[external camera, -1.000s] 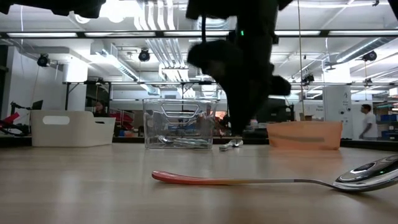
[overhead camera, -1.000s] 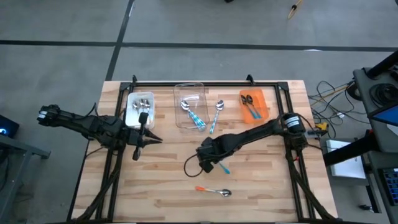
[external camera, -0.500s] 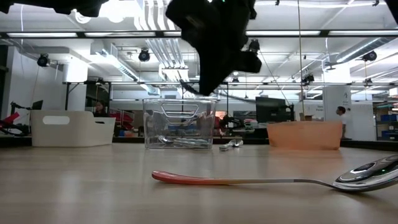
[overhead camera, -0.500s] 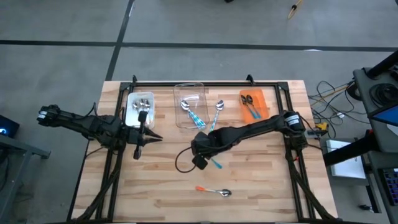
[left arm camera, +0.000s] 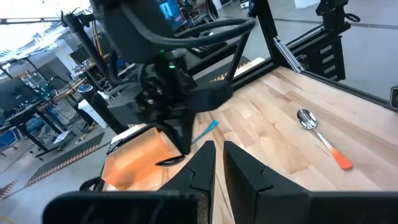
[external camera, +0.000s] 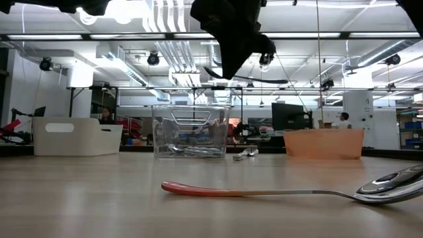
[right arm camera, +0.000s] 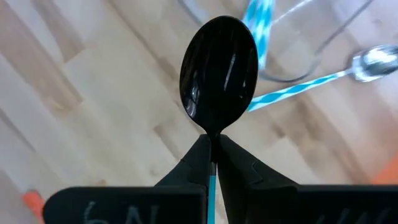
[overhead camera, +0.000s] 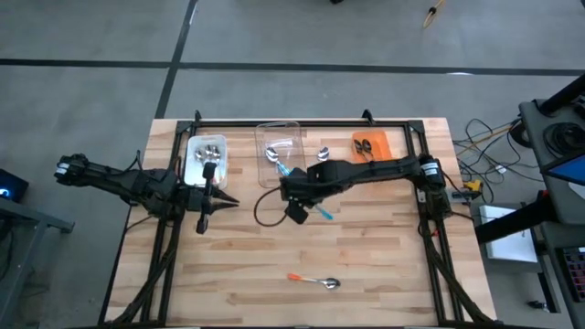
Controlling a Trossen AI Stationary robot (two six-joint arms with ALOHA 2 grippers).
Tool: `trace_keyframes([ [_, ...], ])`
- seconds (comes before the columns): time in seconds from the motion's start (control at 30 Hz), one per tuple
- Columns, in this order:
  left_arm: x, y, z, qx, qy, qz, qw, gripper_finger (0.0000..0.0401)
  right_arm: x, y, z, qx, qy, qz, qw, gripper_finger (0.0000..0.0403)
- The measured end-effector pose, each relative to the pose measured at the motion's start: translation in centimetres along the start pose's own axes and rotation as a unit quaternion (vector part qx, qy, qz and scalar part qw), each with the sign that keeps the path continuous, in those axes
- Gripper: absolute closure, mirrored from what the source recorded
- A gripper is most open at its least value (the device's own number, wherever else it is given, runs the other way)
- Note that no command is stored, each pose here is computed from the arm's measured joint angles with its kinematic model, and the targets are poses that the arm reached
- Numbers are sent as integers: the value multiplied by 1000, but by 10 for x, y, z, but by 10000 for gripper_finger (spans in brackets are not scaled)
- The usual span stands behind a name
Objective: Sort silverware by color (type)
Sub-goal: Put the blue spoon into the orange bin
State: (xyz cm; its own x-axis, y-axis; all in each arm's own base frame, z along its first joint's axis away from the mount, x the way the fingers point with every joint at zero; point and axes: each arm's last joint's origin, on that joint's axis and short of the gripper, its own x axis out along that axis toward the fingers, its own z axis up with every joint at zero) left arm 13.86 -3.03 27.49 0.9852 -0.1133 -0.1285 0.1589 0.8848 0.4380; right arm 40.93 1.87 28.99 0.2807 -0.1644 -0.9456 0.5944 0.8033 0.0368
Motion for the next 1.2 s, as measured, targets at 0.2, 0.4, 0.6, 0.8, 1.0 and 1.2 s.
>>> trace_keyframes([
  [0.2, 0, 2, 0, 0, 9, 34, 999, 386, -5, -17, 9, -5, 14, -20, 1000, 394],
  [0.4, 0, 3, 0, -1, 17, 50, 999, 386, -3, -36, 13, -13, 47, -48, 998, 394],
  [0.6, 0, 3, 0, 1, 17, 50, 999, 386, -1, -52, 16, -25, 73, -67, 995, 394],
  [0.8, 0, 4, 0, 1, 14, 51, 999, 386, 0, -65, 21, -43, 85, -74, 993, 394],
  [1.0, 0, 4, 2, 0, 7, 55, 998, 386, 1, -78, 26, -87, 99, -83, 988, 394],
  [1.2, 0, 6, 5, -3, -10, 63, 998, 386, 2, -99, 30, -102, 114, -126, 980, 394],
])
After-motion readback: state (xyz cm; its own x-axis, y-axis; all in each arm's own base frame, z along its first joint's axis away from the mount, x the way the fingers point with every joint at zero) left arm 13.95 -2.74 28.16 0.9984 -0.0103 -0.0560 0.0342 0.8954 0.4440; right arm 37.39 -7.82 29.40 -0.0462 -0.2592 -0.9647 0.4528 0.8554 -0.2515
